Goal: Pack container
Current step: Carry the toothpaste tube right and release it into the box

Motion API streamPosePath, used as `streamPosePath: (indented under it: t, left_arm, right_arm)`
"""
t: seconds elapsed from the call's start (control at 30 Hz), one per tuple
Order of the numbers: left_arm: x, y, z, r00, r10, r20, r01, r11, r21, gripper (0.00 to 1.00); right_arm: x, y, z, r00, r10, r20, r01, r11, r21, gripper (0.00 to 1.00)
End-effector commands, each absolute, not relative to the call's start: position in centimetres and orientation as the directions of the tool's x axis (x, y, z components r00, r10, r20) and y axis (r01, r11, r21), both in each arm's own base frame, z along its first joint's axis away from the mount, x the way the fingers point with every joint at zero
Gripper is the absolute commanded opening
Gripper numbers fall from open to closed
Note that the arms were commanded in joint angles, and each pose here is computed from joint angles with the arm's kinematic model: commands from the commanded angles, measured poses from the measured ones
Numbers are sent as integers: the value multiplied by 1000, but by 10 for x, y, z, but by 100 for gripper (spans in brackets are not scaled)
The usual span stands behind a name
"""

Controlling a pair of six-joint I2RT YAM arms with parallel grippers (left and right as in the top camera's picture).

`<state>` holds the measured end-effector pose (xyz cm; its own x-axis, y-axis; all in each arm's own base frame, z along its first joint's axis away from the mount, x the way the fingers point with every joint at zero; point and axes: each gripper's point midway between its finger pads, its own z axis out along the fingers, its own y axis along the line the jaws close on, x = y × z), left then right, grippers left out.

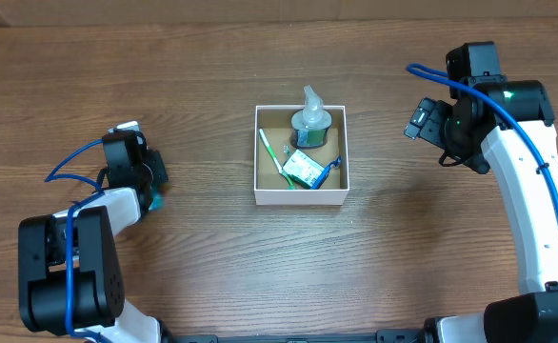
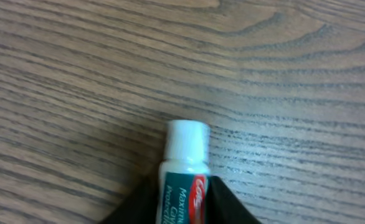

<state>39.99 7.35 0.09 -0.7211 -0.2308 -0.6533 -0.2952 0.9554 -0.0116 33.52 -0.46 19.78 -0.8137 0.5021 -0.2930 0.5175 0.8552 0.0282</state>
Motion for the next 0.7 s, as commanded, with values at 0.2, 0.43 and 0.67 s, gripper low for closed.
streamPosePath:
  t: [0.2, 0.43, 0.67]
  left_arm:
    - [403, 77, 58, -636, -221, -739, -298, 954, -29, 25]
    - [392, 69, 78, -601, -333, -726, -347, 928, -139, 50]
    - [376, 67, -30, -742, -405, -535, -411, 905, -114, 73]
  right_arm:
    - [333, -8, 208, -800, 502, -328, 522, 853, 34, 100]
    - [333, -8, 208, -800, 502, -328, 522, 853, 34, 100]
    - [333, -8, 208, -800, 503, -328, 522, 852, 34, 100]
